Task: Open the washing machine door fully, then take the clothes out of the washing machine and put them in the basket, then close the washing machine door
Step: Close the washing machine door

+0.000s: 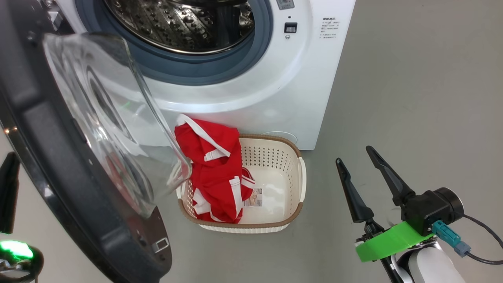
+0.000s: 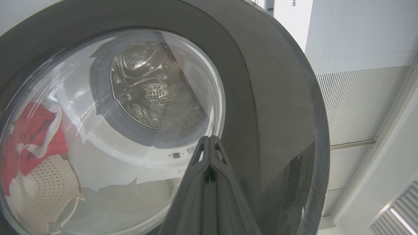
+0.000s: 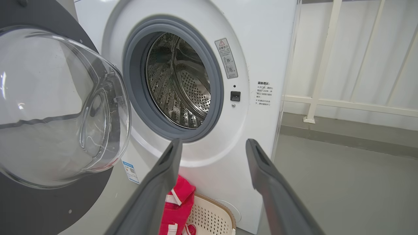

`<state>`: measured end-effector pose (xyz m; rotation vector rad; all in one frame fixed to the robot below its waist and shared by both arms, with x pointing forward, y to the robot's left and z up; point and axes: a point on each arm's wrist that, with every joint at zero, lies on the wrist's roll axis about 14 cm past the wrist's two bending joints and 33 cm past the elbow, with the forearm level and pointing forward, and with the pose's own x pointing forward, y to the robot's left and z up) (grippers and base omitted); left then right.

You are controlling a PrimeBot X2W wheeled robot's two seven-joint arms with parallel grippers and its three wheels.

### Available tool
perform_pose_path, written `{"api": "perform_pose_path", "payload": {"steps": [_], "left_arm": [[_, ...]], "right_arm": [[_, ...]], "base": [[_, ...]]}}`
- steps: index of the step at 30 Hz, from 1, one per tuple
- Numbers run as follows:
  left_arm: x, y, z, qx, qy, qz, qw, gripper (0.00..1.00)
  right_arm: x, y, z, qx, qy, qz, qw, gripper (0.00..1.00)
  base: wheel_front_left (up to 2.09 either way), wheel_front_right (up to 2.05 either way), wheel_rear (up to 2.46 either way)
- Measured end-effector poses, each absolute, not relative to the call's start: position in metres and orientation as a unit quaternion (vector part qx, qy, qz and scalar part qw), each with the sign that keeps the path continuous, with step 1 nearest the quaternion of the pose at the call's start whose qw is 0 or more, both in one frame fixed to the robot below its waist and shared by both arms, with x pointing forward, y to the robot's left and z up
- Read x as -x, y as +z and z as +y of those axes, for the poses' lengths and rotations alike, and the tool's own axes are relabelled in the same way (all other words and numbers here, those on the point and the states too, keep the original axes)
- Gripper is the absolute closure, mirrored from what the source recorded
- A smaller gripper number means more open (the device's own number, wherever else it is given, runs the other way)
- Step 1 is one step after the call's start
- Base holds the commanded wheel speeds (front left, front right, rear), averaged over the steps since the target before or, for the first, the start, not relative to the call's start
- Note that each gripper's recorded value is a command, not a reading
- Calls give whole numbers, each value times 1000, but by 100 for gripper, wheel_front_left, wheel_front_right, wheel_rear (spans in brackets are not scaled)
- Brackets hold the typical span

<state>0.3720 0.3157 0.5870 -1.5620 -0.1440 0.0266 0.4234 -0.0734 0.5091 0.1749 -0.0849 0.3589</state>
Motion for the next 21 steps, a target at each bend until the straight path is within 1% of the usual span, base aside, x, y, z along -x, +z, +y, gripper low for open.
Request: {"api": "perform_pose_path", "payload": {"steps": [5, 7, 11, 21], "left_arm": [[-374, 599, 304, 707, -22, -56, 704, 100], [-375, 604, 297, 714, -40, -51, 697, 100], [-378, 611, 281, 714, -70, -34, 696, 100], [-383, 617, 262, 716, -90, -17, 692, 100]], "right_arm": [[-424, 507, -74, -90, 176, -39, 979, 0], [-424, 506, -75, -91, 176, -38, 980, 0], [-424, 505, -77, -91, 173, -36, 980, 0], [-425, 503, -85, -93, 162, -35, 982, 0]], "base": [[0, 0, 0], [0, 0, 0], [0, 0, 0], [0, 0, 0]]}}
